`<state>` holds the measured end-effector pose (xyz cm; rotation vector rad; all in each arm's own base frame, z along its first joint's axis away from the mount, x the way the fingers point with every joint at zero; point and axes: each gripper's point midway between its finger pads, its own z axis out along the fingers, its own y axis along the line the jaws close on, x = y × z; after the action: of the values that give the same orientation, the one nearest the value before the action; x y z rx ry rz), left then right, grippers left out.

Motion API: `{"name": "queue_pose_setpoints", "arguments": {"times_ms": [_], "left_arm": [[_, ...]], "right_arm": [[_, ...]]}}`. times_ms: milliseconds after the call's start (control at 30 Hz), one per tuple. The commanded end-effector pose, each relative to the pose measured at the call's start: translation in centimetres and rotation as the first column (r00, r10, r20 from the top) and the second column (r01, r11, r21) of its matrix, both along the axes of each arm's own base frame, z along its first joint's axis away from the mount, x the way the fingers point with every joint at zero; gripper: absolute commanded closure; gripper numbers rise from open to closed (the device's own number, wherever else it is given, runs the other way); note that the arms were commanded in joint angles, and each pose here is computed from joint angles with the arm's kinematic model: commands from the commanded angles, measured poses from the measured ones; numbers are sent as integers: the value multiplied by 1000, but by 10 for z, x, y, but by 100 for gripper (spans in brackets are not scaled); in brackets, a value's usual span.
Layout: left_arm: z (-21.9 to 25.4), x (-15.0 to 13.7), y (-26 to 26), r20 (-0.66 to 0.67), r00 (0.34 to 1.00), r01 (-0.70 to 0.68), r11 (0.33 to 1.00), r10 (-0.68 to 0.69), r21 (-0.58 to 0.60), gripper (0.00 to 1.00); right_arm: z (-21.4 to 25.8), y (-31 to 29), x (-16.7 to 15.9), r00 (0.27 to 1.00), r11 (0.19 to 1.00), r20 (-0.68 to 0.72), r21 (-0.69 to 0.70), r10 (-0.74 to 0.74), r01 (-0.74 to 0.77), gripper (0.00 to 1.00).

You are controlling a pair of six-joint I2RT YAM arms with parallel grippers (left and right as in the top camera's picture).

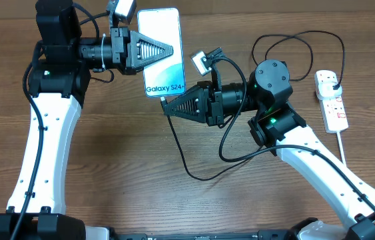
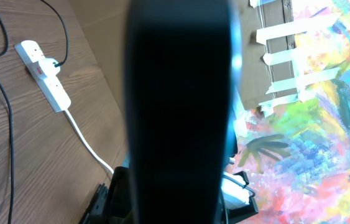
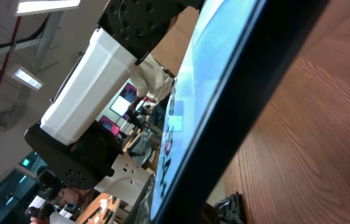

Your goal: Plug charger to phone and switch on socket

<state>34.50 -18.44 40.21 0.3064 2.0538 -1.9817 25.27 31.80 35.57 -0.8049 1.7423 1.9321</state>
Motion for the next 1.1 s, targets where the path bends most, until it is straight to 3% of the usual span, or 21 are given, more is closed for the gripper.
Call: {"name": "queue_pose_setpoints", "arguments": {"times_ms": [0, 1067], "left_arm": [[17, -18, 0, 52, 998, 33, 999, -32, -11, 96], [18, -14, 6, 69, 997, 17, 1000, -16, -12, 96]], "right_arm": [[6, -3, 10, 999, 999, 9, 12, -45, 44, 96], [6, -8, 23, 995, 995, 9, 17, -99, 99, 96]]}}
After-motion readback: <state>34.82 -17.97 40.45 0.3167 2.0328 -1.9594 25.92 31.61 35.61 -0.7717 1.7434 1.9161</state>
